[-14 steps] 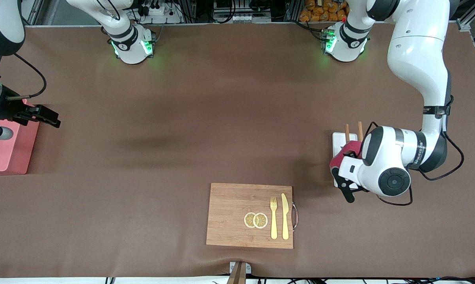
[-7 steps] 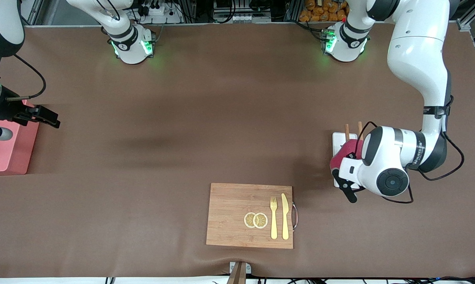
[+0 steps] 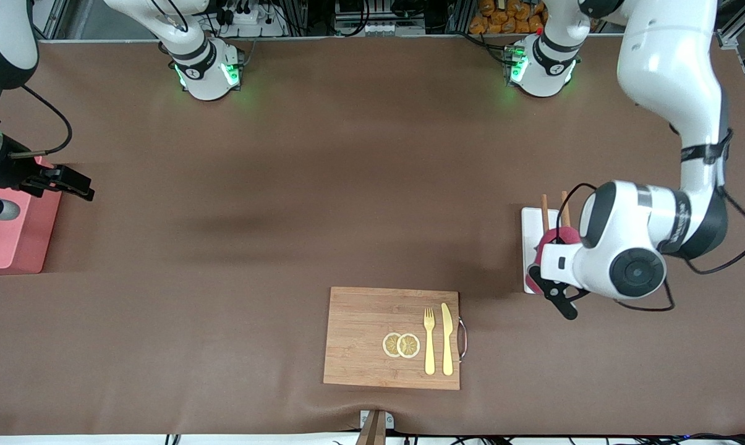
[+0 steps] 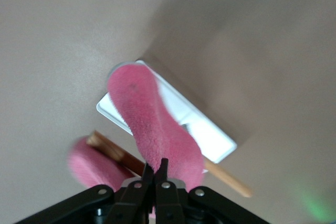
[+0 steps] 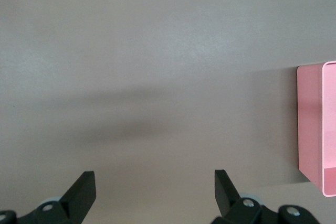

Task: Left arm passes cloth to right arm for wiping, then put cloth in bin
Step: 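Lift the pink cloth off the tray with the left gripper toward the middle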

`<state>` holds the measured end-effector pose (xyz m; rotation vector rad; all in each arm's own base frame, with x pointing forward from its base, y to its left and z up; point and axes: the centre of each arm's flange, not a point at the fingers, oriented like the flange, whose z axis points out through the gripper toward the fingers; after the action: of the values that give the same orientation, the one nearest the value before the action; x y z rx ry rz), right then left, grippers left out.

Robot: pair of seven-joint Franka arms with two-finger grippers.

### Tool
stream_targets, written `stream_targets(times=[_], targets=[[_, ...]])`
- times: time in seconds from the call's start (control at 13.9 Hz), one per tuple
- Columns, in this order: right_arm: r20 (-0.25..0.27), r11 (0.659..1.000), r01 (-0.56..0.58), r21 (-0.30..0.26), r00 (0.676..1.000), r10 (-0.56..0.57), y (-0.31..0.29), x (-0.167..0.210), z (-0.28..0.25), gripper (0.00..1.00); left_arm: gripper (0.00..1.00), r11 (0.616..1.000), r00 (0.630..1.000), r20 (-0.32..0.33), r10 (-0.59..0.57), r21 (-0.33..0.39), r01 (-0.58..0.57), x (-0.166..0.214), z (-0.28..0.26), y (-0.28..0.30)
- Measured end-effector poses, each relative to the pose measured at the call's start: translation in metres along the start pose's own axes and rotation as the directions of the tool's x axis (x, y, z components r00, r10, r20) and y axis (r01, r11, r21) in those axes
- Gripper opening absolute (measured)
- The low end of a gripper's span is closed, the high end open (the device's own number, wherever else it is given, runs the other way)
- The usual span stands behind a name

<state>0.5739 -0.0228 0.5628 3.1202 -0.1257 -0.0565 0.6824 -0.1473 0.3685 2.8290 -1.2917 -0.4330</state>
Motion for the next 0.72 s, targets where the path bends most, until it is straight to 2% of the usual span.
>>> stream_targets(times=[0.22, 0.36, 0.43, 0.58, 0.72], targets=[[0.007, 0.998, -0.058, 0.001, 0.998, 0.058, 0.000, 0.002, 0.004, 1.00, 0.02, 0.990, 0.989, -0.080, -0.121, -0.079, 0.115, 0.009, -0.039, 0.043], [0.022, 0.981, -0.195, 0.023, 0.981, 0.195, -0.009, 0.001, 0.006, 1.00, 0.02, 0.973, 0.975, -0.080, -0.209, -0.113, 0.200, 0.040, -0.044, 0.097], [0.051, 0.965, -0.259, 0.049, 0.965, 0.257, -0.018, -0.001, 0.006, 1.00, 0.02, 0.961, 0.963, -0.079, -0.257, -0.124, 0.247, 0.059, -0.046, 0.133], [0.154, 0.913, -0.400, 0.087, 0.910, 0.384, -0.033, -0.010, 0.006, 1.00, 0.02, 0.919, 0.921, -0.122, -0.370, -0.195, 0.344, 0.097, -0.054, 0.212], [0.246, 0.837, -0.542, 0.076, 0.823, 0.511, -0.046, -0.017, 0.008, 1.00, 0.02, 0.854, 0.860, -0.165, -0.483, -0.305, 0.421, 0.128, -0.062, 0.277]])
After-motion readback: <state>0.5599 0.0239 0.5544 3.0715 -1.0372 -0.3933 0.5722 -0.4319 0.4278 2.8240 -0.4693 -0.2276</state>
